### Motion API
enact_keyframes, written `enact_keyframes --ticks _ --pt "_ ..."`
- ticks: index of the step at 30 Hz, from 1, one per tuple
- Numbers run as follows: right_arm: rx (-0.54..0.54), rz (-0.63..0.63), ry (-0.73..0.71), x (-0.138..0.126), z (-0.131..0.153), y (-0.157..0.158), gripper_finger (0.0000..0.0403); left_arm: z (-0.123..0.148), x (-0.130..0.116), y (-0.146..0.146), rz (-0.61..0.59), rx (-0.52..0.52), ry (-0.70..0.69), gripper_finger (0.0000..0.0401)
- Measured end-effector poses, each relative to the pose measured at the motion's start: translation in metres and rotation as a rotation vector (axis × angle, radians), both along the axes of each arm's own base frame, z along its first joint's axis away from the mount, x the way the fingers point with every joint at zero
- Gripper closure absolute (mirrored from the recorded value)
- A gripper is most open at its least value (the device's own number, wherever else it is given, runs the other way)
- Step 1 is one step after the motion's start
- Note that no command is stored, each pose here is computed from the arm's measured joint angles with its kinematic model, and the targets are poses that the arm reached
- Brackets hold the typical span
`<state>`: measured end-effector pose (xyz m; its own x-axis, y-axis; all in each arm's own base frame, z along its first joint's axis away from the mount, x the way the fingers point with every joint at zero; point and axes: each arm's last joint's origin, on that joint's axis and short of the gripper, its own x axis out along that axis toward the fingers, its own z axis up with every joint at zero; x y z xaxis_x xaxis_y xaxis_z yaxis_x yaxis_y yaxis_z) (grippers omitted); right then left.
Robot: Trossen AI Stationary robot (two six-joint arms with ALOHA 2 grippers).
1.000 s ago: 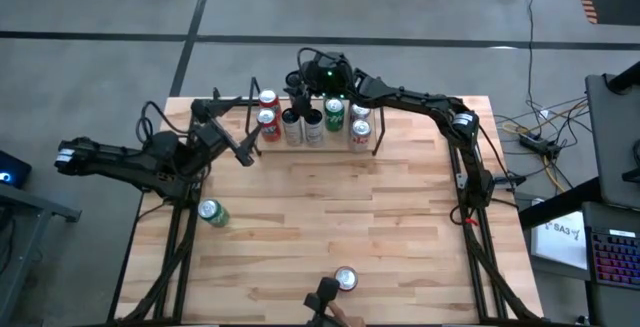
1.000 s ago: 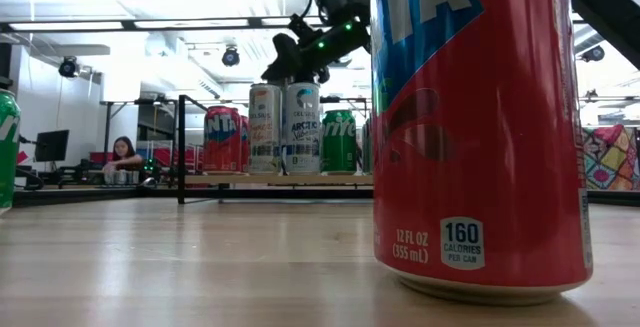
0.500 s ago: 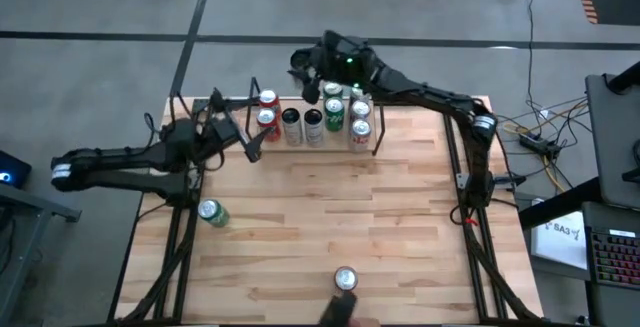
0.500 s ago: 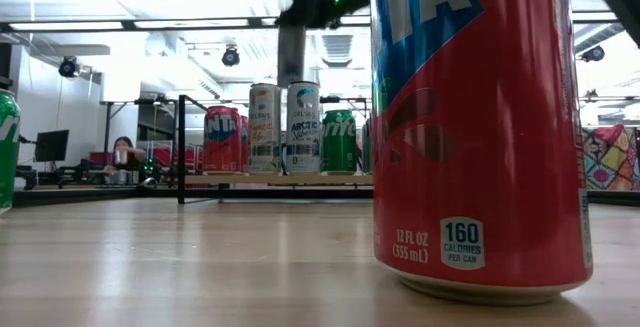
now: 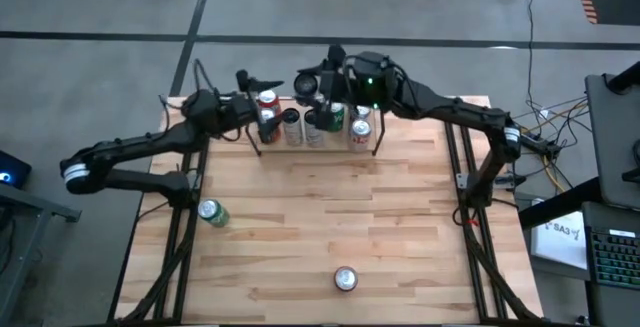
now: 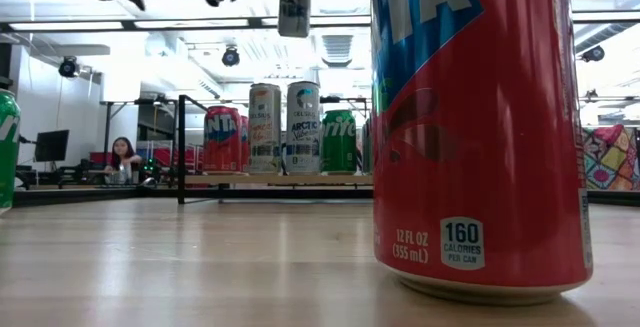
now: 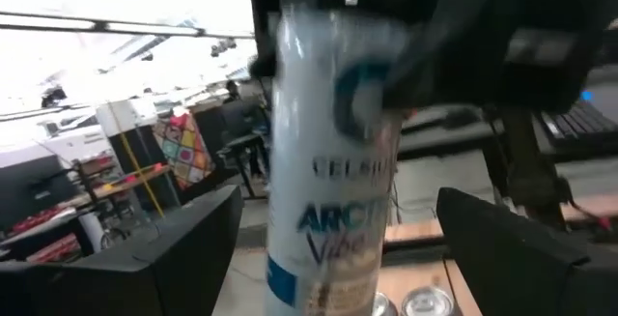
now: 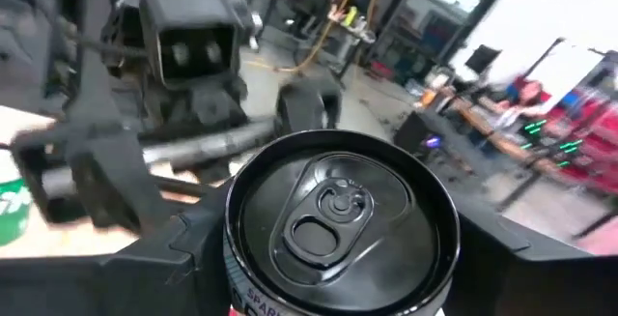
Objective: Sort soda cans
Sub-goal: Put the white blue soda can on the shelf and align it with the other white blue soda can
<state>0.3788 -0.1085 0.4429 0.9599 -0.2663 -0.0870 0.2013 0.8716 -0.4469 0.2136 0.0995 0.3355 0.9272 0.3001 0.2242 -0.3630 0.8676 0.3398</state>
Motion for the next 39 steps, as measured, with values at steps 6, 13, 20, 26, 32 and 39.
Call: enact_keyframes --ticks 6,13,20,26,32,39 --pt "-0.061 -0.049 0.044 0.001 0.0 0.021 0.0161 -0.006 0.015 0.006 -0.044 0.01 0.065 0.0068" --pt "-0.027 -0.033 0.023 0.003 0.001 0.026 0.0161 -0.013 0.027 0.011 -0.097 -0.031 0.032 0.0068" --pt "0.017 0.001 -0.011 0.004 0.003 0.03 0.0161 -0.024 0.042 0.018 -0.107 -0.072 0.01 0.007" --pt "0.015 0.017 -0.013 0.004 0.004 0.034 0.0161 -0.027 0.05 0.021 -0.114 -0.093 0.003 0.0113" --pt "0.01 0.018 -0.015 0.005 0.004 0.035 0.0118 -0.027 0.049 0.016 -0.131 -0.104 -0.006 0.0167" --pt "0.044 0.037 -0.029 -0.012 0.018 0.046 0.0072 -0.023 0.035 0.001 -0.23 -0.147 -0.049 0.0167"
